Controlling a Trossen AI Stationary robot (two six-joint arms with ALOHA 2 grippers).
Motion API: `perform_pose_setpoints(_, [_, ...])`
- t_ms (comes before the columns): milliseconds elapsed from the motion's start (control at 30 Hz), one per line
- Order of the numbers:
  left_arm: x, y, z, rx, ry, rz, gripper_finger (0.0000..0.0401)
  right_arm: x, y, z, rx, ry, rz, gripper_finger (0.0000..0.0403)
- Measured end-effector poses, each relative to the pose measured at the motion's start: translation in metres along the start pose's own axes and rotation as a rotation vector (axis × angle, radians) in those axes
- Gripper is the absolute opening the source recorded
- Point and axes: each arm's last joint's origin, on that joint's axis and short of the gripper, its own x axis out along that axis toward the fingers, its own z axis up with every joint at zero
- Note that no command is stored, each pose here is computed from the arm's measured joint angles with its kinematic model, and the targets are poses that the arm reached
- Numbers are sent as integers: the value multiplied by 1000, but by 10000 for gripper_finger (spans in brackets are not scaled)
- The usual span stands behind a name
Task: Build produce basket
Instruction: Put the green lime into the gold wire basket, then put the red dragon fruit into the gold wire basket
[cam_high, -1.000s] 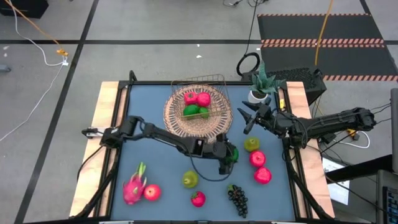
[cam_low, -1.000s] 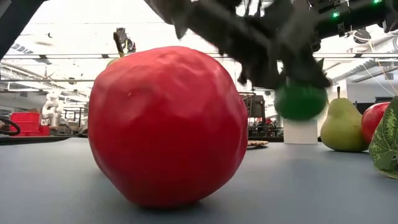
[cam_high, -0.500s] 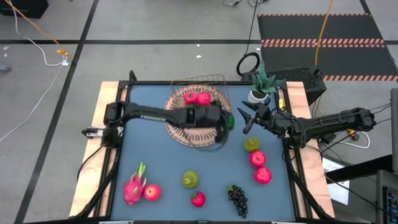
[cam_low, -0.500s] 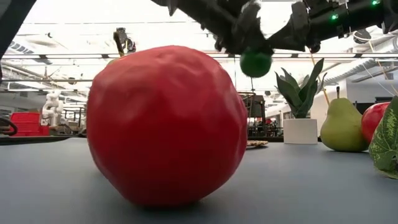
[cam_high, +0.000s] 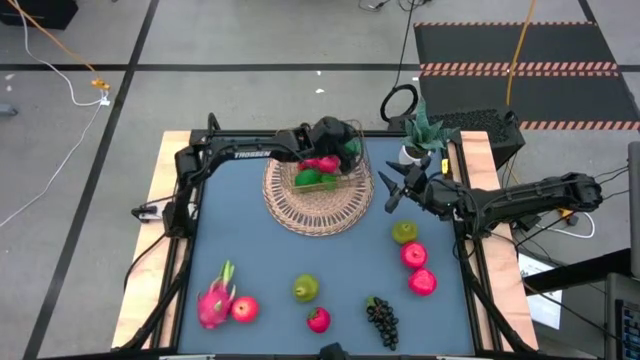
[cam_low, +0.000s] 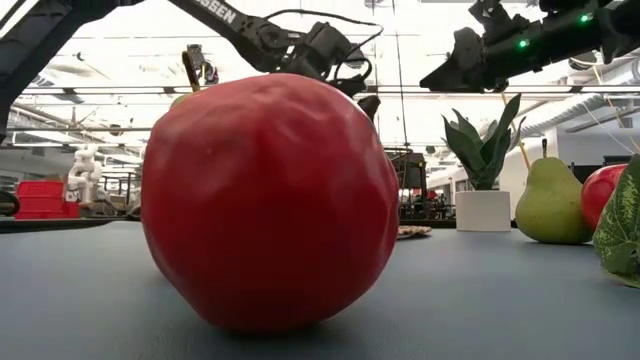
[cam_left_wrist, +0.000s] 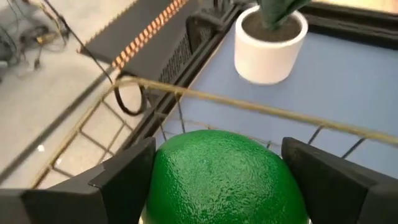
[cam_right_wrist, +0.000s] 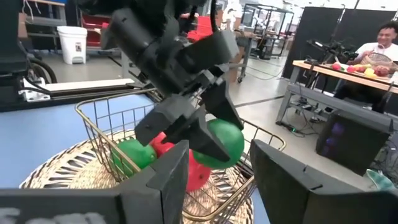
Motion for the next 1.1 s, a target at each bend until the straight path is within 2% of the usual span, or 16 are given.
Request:
perform_pose_setpoints(333, [0, -2, -4, -5, 37, -4, 369, 0, 0, 0, 0, -1, -1, 167])
perform_pose_setpoints(467, [-1, -6, -4, 41, 37, -10, 379, 0, 0, 0, 1, -1, -1, 167])
perform_pose_setpoints(667, [-4, -14, -1, 75, 23, 27, 373, 0, 0, -1, 0, 6, 0, 167])
perform_pose_setpoints(833, [-34, -55, 3, 115, -115, -9, 348, 0, 0, -7, -1, 63, 3, 167])
perform_pose_setpoints(967, [-60, -82, -32, 146, -182, 71, 321, -1, 0, -10, -18, 86, 4, 167])
perform_pose_setpoints(1100, [-105, -83, -57, 53, -276, 120, 296, 0, 0, -7, -12, 62, 4, 167])
